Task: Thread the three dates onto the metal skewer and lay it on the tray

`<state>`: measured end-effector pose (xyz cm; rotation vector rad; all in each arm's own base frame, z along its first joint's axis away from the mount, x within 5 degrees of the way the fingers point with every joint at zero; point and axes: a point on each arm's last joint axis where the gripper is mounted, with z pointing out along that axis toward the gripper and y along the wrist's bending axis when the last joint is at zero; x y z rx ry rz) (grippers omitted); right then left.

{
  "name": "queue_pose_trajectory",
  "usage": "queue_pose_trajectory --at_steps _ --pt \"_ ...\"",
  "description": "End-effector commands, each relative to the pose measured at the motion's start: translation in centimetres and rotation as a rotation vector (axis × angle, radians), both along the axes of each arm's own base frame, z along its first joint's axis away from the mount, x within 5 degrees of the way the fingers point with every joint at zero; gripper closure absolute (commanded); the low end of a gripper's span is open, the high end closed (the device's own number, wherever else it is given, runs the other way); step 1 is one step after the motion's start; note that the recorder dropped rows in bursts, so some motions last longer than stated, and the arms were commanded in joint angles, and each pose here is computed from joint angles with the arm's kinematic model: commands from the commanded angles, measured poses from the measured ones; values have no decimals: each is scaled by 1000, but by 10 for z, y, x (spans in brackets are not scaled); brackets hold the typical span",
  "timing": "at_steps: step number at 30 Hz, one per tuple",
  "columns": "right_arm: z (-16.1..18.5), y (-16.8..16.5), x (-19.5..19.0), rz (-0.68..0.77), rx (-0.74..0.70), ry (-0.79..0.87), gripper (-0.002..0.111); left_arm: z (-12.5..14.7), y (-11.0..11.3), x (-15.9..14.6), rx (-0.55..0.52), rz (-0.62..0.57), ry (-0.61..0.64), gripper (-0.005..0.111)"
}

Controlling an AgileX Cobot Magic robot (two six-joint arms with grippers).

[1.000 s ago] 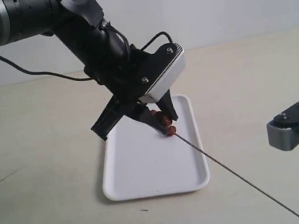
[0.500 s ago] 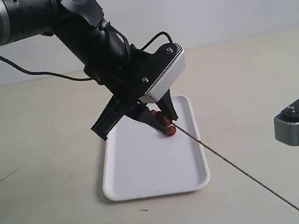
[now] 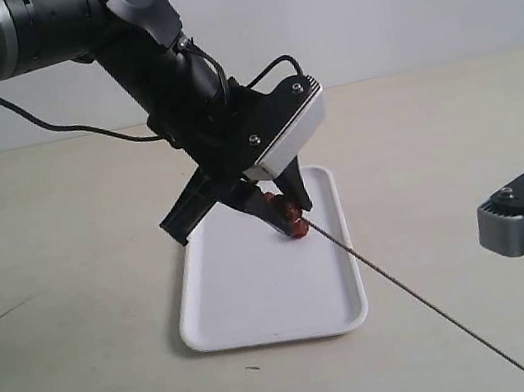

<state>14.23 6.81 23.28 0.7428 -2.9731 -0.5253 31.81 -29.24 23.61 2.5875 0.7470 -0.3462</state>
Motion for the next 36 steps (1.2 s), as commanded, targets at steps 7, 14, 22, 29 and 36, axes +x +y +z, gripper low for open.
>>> queue_pose_trajectory --at_steps 7,14,22,29,36 --pt "-4 1 6 -3 -9 26 108 8 -1 -1 -41 18 11 77" --pt "-4 1 6 -3 -8 25 108 8 -1 -2 -45 19 14 77" --pt "-3 1 6 -3 -7 19 108 9 -2 -2 -57 23 24 77" --pt "-3 1 6 -8 -8 21 108 9 -2 -2 -59 24 25 77" --pt "-2 -4 5 -15 -55 5 108 9 -2 -2 -58 23 26 77"
